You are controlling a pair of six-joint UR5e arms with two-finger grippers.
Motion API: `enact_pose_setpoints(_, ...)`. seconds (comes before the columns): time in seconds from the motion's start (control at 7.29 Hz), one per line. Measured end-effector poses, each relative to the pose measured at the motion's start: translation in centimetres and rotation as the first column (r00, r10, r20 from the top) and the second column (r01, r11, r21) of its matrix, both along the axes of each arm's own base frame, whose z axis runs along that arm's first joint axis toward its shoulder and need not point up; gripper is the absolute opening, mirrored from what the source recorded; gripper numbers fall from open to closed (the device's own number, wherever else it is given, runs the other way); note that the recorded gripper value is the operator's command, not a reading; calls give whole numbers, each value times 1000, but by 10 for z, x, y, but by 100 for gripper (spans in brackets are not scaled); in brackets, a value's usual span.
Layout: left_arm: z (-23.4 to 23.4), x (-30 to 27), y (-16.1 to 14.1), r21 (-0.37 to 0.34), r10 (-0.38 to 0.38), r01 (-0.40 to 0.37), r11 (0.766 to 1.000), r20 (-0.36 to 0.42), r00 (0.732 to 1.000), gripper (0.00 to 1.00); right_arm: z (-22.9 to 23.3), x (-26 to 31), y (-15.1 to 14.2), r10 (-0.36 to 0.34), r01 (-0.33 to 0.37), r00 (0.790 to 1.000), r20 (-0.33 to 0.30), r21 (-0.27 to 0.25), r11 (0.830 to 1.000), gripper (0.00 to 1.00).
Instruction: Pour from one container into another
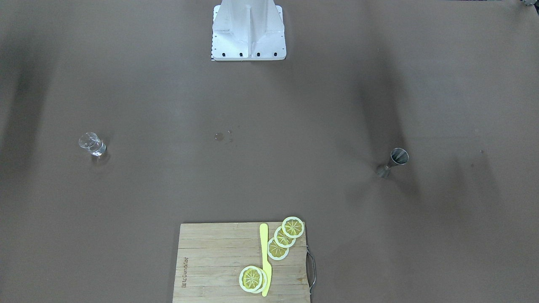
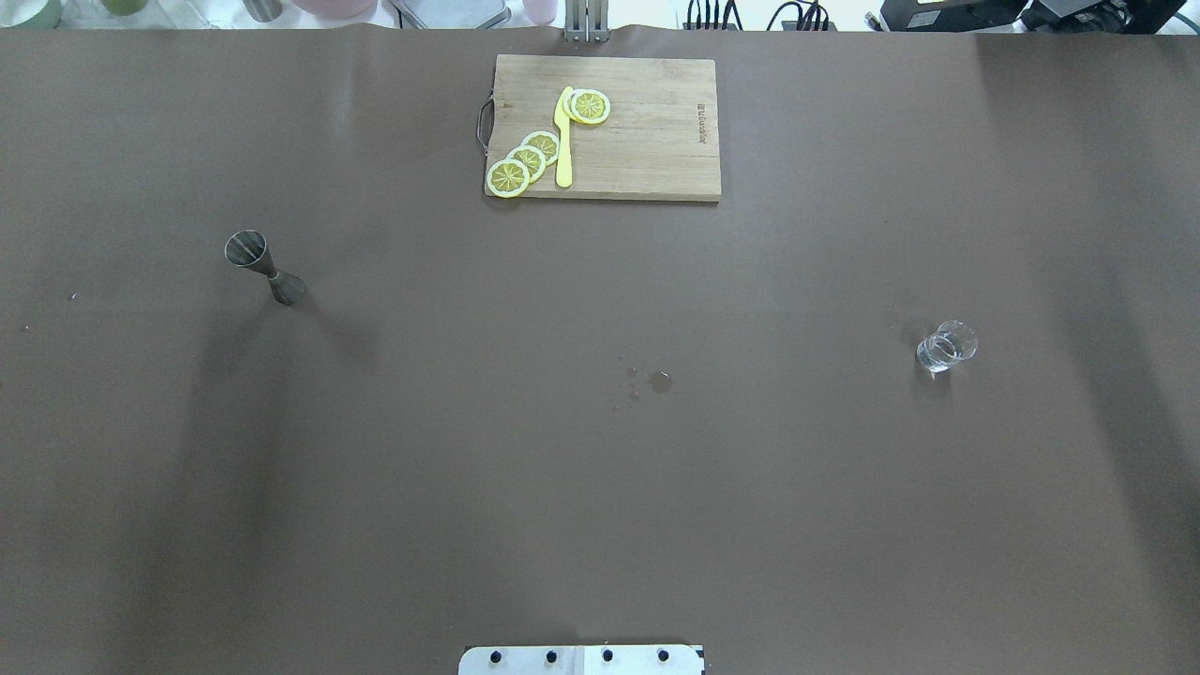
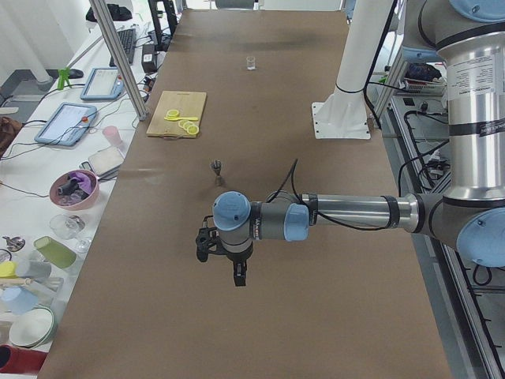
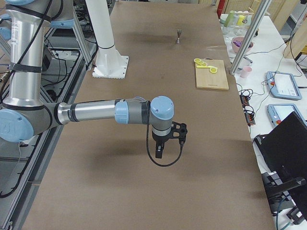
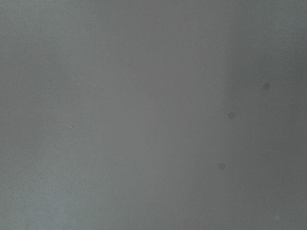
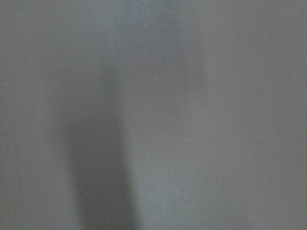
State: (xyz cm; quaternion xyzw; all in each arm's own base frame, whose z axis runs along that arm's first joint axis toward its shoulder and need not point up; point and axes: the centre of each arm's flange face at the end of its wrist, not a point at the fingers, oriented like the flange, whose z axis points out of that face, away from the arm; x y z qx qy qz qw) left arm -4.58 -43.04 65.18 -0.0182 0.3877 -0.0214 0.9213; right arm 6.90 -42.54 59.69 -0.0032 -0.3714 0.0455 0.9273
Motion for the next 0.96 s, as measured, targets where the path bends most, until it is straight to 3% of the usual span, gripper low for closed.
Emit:
enact_pose_setpoints(0.69,-2,0,-2,2,-3,3,1000,-2,1000,99,-9,-19,-5,-40,40,999,-1,27,999,100)
enact_pose_setpoints(0.96,-9,0,-8,13,-6,6,1000,-2,1000,99,-14,-31,-4,-53,52,998,27,39,998,100)
